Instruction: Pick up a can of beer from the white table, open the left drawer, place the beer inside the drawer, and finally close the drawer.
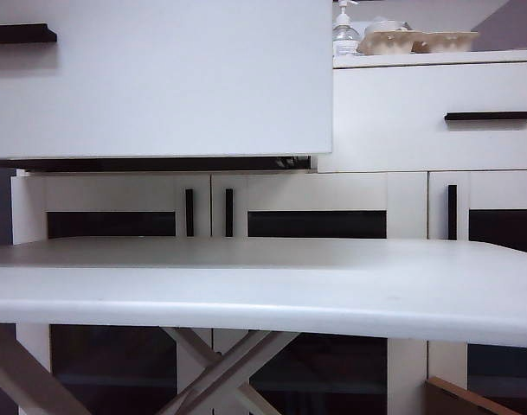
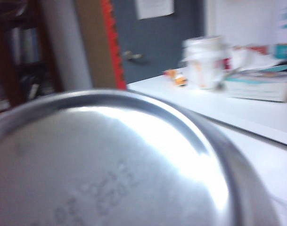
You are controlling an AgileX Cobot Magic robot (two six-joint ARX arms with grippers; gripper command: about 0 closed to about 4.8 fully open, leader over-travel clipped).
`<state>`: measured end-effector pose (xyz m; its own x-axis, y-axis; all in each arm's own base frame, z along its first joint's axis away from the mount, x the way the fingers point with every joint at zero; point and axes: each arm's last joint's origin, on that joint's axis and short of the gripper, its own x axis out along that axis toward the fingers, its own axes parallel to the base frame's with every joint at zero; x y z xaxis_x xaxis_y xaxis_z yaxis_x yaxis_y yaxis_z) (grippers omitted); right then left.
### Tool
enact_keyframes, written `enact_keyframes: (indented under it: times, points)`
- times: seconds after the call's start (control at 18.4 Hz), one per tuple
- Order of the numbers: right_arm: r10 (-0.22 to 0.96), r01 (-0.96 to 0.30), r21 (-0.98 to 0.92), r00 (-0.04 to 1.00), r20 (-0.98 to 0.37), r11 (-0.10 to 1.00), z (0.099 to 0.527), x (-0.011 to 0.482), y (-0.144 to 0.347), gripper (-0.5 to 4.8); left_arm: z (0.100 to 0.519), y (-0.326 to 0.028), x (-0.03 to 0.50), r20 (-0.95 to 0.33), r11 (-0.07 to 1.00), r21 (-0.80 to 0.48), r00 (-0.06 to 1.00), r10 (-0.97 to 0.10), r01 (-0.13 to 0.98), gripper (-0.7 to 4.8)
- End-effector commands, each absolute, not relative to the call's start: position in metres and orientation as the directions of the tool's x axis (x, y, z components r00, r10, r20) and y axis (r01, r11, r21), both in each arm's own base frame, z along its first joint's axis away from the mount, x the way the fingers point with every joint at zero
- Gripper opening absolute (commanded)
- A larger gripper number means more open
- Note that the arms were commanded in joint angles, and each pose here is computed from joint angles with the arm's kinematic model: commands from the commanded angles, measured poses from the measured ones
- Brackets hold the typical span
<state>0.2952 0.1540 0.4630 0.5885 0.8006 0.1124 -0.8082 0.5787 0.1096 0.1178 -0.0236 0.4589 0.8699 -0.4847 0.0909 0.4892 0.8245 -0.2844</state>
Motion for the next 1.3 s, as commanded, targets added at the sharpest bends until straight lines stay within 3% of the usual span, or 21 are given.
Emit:
enact_keyframes:
  times: [0.05,0.43,0.87,1.3]
  points:
    - [0.797,-0.816,0.071,0.576,0.181,0.573,0.475,0.297,0.156,2.20,0.492,-0.026,0.142,0.002,0.860,-0.165,0.872,-0.489,0.483,-0.06]
    - [0.788,-0.807,0.065,0.588,0.182,0.587,0.463,0.311,0.172,2.20,0.549,-0.035,0.196,-0.137,0.839,0.010,0.831,-0.538,0.545,-0.06]
    - [0.819,-0.828,0.040,0.560,0.124,0.560,0.436,0.325,0.212,2.20,0.536,-0.078,0.221,-0.243,0.728,0.059,0.717,-0.654,0.683,-0.06]
    - [0.854,-0.854,0.039,0.519,0.012,0.519,0.410,0.329,0.256,2.20,0.533,-0.080,0.224,-0.257,0.732,0.065,0.720,-0.645,0.679,-0.06]
